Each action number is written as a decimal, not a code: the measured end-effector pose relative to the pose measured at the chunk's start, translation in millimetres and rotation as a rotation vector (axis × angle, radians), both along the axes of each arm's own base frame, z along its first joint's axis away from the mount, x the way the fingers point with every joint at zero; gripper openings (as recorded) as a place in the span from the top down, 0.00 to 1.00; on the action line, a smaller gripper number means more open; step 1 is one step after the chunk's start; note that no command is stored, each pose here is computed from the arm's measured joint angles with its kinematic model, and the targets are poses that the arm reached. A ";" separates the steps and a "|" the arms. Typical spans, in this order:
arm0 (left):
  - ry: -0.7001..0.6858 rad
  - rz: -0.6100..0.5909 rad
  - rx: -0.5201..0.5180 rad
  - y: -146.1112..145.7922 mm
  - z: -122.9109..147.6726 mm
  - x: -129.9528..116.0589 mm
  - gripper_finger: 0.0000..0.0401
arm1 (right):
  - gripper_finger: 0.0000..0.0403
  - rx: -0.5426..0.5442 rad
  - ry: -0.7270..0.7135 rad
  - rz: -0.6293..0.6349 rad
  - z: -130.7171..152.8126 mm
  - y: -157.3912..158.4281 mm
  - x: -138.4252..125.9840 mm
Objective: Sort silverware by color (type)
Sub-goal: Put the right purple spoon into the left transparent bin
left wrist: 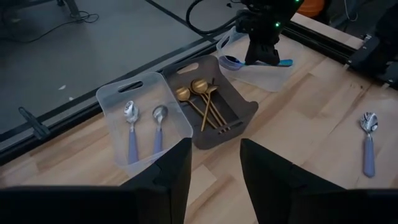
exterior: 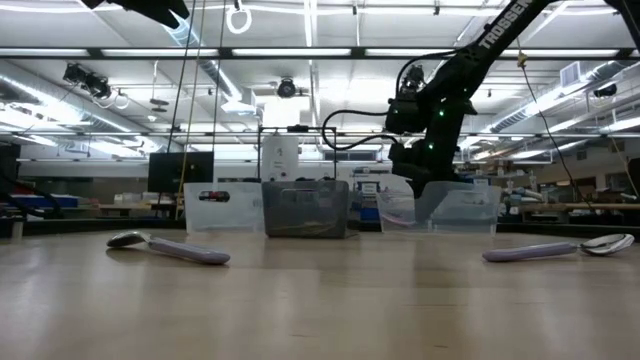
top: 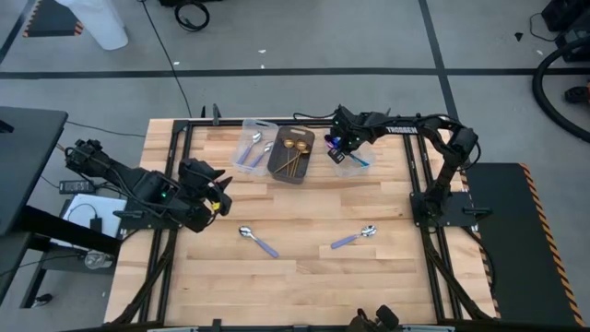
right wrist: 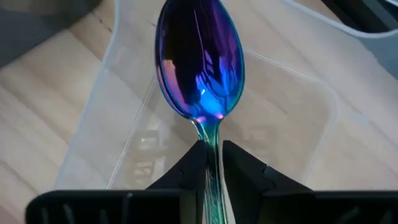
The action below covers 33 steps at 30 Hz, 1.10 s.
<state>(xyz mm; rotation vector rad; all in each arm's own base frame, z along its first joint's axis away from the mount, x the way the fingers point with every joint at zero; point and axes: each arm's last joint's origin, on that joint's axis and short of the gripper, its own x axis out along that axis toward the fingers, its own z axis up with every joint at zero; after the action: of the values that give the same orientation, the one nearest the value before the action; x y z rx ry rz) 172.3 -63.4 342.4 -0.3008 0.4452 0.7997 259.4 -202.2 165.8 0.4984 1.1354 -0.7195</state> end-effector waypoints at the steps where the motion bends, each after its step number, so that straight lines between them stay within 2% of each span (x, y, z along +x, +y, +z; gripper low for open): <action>1: 0.000 0.000 0.000 0.0 0.0 0.0 0.64 | 0.83 0.004 0.003 -0.003 1.2 -0.1 0.1; 10: 0.000 0.001 0.001 0.0 0.0 0.0 0.64 | 0.71 0.013 0.012 -0.008 14.6 -3.1 3.8; 17: 0.009 -0.010 -0.007 -0.4 -0.3 0.0 0.64 | 0.67 0.024 0.012 -0.032 28.6 -5.6 7.2; 22: -0.004 -0.032 -0.020 -4.5 0.3 -0.1 0.64 | 0.67 0.018 0.004 -0.027 51.3 -8.5 13.9; 27: 0.009 -0.085 -0.094 -11.6 -2.0 3.9 0.64 | 0.67 -0.035 0.008 -0.039 81.4 -6.7 24.2; 33: 0.071 -0.116 -0.081 -22.8 -12.4 12.9 0.64 | 0.67 -0.065 -0.065 -0.025 114.1 8.5 43.5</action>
<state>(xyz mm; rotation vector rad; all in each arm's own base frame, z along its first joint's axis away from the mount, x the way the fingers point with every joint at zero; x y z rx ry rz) 185.3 -86.2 329.9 -0.3189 0.5580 0.6813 302.9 -193.8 279.9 0.4782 1.0431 -0.7540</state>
